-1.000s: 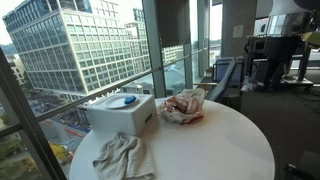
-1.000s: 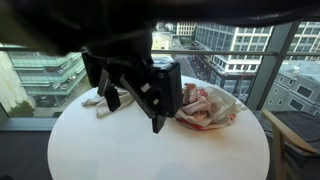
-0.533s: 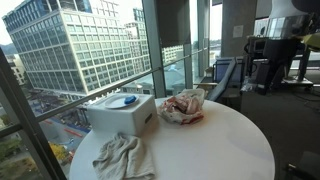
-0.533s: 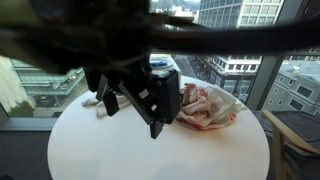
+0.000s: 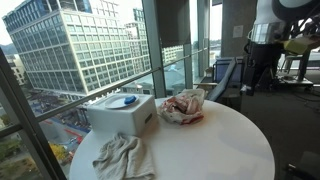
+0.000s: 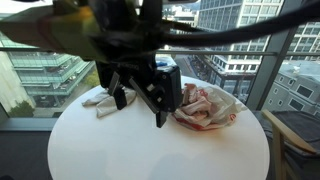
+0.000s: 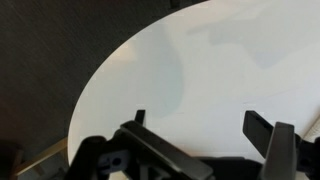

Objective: Remove the brown object, the pink shirt, the turnip plushy and the yellow container from the plastic

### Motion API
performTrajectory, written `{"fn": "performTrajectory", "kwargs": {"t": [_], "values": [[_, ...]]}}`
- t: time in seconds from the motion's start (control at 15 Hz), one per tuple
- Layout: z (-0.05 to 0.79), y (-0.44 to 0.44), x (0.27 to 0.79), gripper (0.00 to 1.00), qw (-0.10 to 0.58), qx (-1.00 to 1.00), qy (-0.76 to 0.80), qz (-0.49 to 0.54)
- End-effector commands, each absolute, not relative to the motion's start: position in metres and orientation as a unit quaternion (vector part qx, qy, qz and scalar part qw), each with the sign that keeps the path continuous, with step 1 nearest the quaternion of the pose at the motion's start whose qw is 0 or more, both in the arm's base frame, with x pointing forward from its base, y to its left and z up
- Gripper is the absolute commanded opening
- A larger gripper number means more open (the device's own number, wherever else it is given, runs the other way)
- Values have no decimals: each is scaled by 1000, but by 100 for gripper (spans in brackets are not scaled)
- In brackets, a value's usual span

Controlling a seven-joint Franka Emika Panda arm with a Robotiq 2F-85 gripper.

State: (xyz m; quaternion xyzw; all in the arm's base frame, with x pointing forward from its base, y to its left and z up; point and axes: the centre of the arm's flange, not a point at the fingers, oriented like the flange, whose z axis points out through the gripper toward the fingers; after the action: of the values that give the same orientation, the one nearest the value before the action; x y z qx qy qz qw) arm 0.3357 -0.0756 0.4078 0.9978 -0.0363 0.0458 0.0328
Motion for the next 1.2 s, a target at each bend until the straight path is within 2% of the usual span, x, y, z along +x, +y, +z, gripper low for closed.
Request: {"fn": "performTrajectory", "kwargs": {"t": [0.0, 0.87, 1.13], "values": [[381, -58, 415, 100, 47, 996, -50, 49], [277, -14, 633, 100, 25, 978, -121, 167], [251, -19, 684, 100, 52, 969, -123, 206]]}}
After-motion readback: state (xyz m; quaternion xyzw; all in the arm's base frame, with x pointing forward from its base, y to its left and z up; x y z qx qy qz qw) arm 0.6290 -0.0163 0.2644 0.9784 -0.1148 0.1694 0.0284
